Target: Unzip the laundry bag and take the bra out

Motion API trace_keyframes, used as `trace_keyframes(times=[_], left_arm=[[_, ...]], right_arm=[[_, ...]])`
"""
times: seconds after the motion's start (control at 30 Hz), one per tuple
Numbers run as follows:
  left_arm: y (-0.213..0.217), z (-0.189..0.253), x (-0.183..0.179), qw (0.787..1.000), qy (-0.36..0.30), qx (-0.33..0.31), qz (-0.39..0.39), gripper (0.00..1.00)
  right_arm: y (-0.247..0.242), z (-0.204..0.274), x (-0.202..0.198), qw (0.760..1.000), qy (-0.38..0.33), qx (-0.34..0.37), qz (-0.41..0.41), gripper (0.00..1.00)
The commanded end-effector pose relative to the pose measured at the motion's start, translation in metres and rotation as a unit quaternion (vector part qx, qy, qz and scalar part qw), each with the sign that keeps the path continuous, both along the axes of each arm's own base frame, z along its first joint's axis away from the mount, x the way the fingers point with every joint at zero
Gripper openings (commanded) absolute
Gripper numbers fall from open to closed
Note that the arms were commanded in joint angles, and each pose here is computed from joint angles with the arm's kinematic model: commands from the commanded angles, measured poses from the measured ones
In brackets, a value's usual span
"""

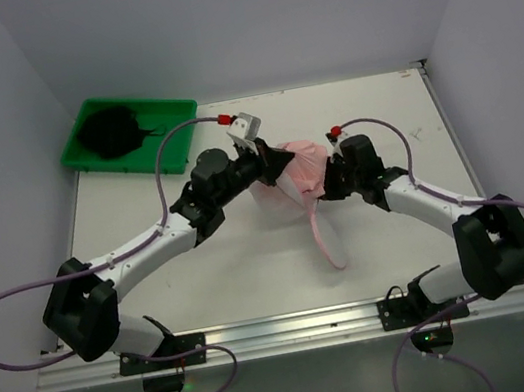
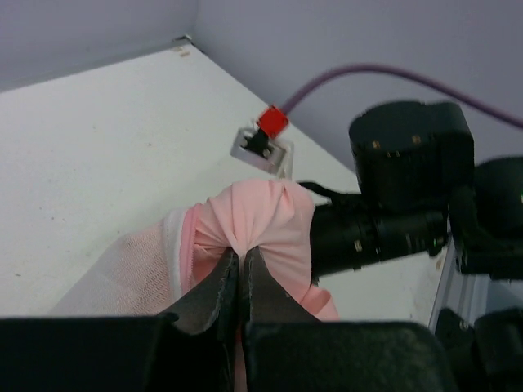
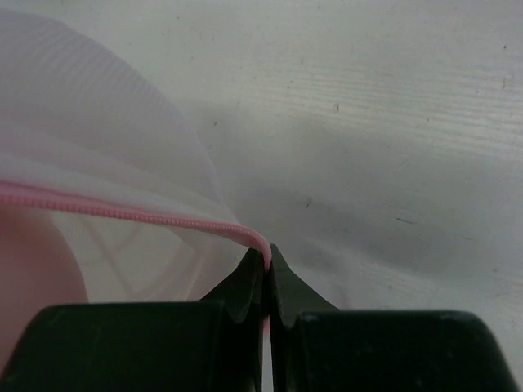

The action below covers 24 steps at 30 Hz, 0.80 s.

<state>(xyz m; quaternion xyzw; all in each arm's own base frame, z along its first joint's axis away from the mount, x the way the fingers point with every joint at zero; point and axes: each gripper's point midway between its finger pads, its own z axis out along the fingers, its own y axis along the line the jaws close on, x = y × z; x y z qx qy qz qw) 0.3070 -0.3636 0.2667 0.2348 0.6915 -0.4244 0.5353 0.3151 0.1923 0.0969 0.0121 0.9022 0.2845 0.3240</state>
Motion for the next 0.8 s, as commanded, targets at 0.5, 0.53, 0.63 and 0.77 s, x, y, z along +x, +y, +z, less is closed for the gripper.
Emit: trace_keyframes(times=[0.5,0.53,0.63,0.77], left_arm=[[0.113,0.128,0.068,0.924,0.013,-0.283,0.259,0.00],[0.119,0.143,0.062,0.923,0.003,-0.292,0.251,0.00],[0.121,0.177,0.043,0.926,-0.030,-0.312,0.209,0.00],[0.128,0.199,0.032,0.922,-0.056,-0.326,0.202,0.00]], right_arm=[[-0.031,-0.014,-0.020,0.996,0.020,-0.061,-0.060,0.00],[-0.033,-0.017,-0.020,0.995,0.026,-0.064,-0.066,0.00],[-0.034,-0.024,-0.021,0.994,0.041,-0.071,-0.073,0.00],[-0.033,-0.021,-0.018,0.994,0.041,-0.066,-0.074,0.00]])
